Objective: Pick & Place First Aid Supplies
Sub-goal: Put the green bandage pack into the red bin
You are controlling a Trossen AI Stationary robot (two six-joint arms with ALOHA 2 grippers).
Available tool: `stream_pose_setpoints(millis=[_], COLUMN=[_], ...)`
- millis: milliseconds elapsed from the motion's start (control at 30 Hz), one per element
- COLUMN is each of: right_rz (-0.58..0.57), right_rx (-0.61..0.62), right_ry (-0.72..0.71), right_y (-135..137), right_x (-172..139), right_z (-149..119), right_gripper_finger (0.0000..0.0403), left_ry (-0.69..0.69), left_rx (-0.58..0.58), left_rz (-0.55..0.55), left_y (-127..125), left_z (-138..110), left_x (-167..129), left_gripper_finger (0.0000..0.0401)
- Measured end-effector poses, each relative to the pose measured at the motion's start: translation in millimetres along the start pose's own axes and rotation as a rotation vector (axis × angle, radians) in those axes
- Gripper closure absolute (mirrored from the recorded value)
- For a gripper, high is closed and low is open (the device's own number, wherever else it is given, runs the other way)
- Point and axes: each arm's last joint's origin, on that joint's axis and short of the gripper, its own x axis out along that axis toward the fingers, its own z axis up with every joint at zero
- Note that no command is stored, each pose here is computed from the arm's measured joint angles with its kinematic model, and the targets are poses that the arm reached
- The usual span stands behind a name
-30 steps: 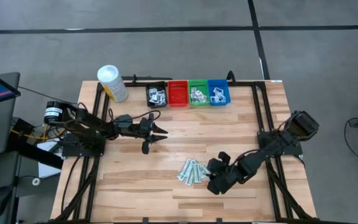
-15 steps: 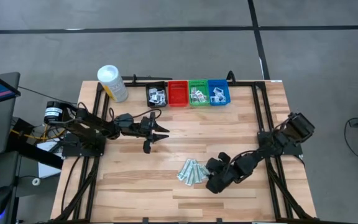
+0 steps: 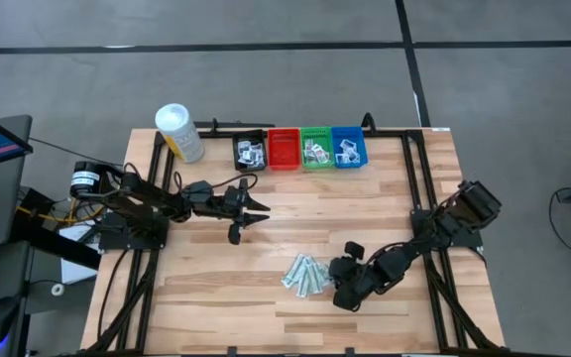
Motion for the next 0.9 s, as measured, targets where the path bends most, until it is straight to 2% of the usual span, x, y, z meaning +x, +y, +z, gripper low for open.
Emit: stream_pose_setpoints(millis=[133,467,633,900], right_rz=[-0.010,-0.003,0.024,0.059], right_rx=[0.040,0.034,-0.002,-0.001], right_ry=[-0.002,-0.004,-0.002,-0.075], right_y=[-4.8,-1.8,0.2,-3.2], right_x=[2.7,-0.6,-10.0,-37.5], right_z=[5.2,12.8,20.1,32.5], right_gripper_finger=[0.0285,0.0329,0.0332,0.0332], left_ry=[0.000,0.001,0.002,0.002], left_rx=[0.000,0.000,0.000,0.000], left_rz=[0.000,0.000,0.000,0.000], left_y=[0.1,0.0,0.0,0.0], left_z=[0.0,-0.1,-0.2,-0.2], left_x=[0.0,0.0,0.0,0.0], left_gripper_finger=[0.0299,0.0299,0.0299,0.0299])
